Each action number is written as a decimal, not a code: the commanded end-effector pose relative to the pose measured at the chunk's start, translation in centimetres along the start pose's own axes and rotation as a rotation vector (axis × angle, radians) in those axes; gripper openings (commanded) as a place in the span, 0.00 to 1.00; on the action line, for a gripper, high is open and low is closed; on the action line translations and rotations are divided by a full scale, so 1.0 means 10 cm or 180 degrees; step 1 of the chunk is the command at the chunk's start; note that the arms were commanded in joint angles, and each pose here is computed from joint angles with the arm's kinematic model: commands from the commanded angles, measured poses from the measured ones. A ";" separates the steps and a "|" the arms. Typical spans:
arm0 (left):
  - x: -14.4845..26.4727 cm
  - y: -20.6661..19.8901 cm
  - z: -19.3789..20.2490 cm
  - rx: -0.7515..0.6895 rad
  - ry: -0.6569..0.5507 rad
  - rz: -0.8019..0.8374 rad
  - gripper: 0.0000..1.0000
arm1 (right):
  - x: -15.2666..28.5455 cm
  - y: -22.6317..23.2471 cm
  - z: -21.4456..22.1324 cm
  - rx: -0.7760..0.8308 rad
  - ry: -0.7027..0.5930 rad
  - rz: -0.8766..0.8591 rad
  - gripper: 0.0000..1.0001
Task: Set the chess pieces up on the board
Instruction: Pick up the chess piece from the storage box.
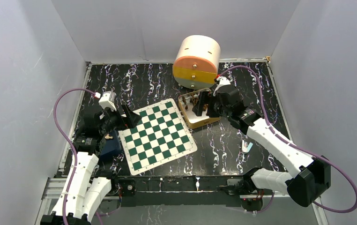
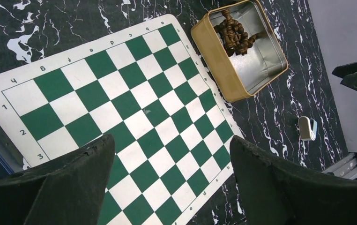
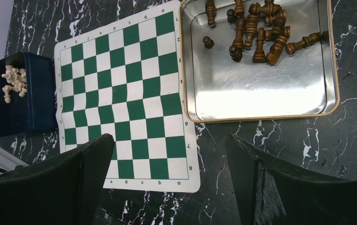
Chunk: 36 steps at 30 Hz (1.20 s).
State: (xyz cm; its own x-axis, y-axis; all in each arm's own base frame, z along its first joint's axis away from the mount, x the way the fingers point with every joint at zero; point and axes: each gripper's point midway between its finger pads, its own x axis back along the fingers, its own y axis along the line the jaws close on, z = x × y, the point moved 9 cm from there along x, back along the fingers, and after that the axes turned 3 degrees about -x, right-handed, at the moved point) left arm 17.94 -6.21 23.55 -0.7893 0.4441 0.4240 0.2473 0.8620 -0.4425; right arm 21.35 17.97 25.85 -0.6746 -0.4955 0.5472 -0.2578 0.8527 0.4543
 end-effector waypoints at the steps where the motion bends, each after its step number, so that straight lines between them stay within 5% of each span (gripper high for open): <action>1: 0.02 -0.01 -0.02 -0.0077 -0.0063 -0.0009 0.89 | -0.02 0.05 -0.10 0.0001 -0.0163 -0.0029 0.99; 14: 0.06 0.02 -0.02 -0.0076 -0.0122 -0.0149 0.89 | -0.25 -0.01 -0.18 0.0196 -0.0353 0.0186 0.99; 21: 0.07 0.05 -0.03 -0.0074 -0.0129 -0.0308 0.88 | -0.69 -0.14 -0.21 0.0571 -0.0114 0.0626 0.98; 29: 0.10 0.05 -0.04 -0.0090 -0.0180 -0.0355 0.88 | -1.26 -0.38 -0.22 0.0619 0.0089 0.0713 0.46; 36: 0.11 0.05 -0.04 -0.0097 -0.0201 -0.0350 0.88 | -1.56 -0.45 -0.23 0.0689 0.0230 0.0740 0.37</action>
State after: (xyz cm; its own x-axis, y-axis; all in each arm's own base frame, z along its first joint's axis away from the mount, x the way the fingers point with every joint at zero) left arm 17.62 -5.27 23.63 -0.8362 0.3376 0.4323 0.1656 0.9068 -0.3877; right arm 32.35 20.01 14.90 -0.6274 -0.2341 0.7427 -0.2010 0.9701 0.1360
